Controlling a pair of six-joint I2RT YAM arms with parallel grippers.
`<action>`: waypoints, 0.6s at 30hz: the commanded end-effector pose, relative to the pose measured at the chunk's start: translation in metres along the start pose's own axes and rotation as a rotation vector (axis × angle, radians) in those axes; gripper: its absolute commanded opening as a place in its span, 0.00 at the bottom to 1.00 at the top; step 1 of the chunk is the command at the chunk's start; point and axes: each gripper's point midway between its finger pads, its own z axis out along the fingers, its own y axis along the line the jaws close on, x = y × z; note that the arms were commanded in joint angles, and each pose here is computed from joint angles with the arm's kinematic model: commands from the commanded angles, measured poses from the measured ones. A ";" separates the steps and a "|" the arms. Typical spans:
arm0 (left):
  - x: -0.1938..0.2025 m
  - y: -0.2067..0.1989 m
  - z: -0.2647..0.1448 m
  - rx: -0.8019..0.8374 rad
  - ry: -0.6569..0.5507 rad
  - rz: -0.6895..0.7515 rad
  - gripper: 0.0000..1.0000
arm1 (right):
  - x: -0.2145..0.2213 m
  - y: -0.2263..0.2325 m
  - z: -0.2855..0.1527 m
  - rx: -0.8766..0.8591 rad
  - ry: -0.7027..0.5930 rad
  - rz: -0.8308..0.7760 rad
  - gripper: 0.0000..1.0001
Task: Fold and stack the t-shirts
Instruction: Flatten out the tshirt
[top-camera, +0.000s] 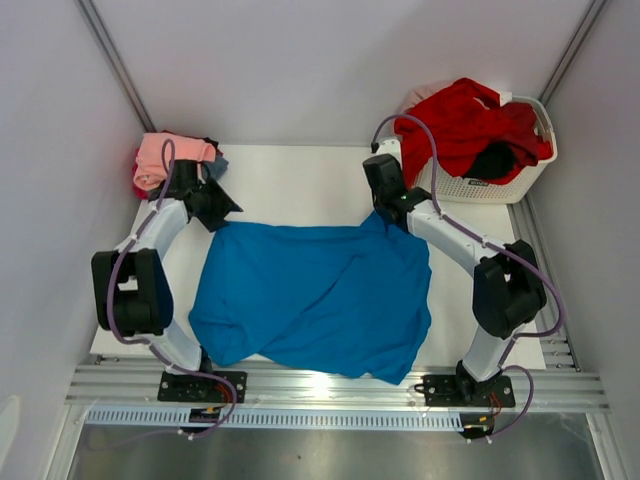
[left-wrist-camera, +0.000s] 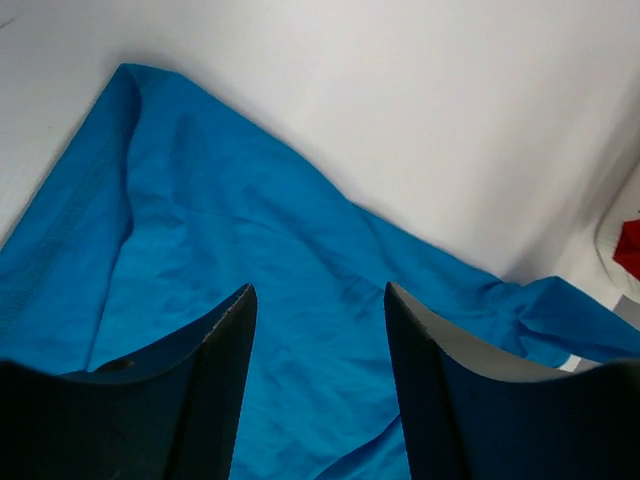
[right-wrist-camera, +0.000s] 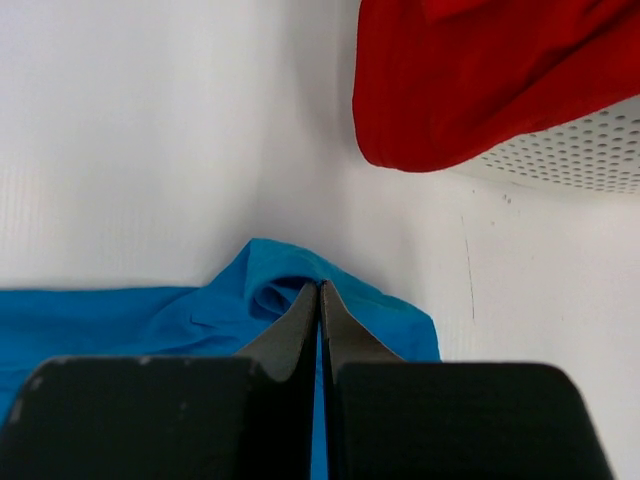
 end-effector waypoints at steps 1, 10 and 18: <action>0.000 0.008 0.013 -0.062 0.027 -0.031 0.56 | -0.026 -0.005 -0.016 -0.008 -0.080 0.059 0.00; 0.010 0.045 0.029 -0.289 0.111 -0.088 0.53 | -0.029 -0.016 -0.036 -0.016 -0.111 0.078 0.00; 0.014 0.068 0.028 -0.408 0.130 -0.083 0.48 | -0.035 -0.024 -0.051 -0.021 -0.145 0.096 0.00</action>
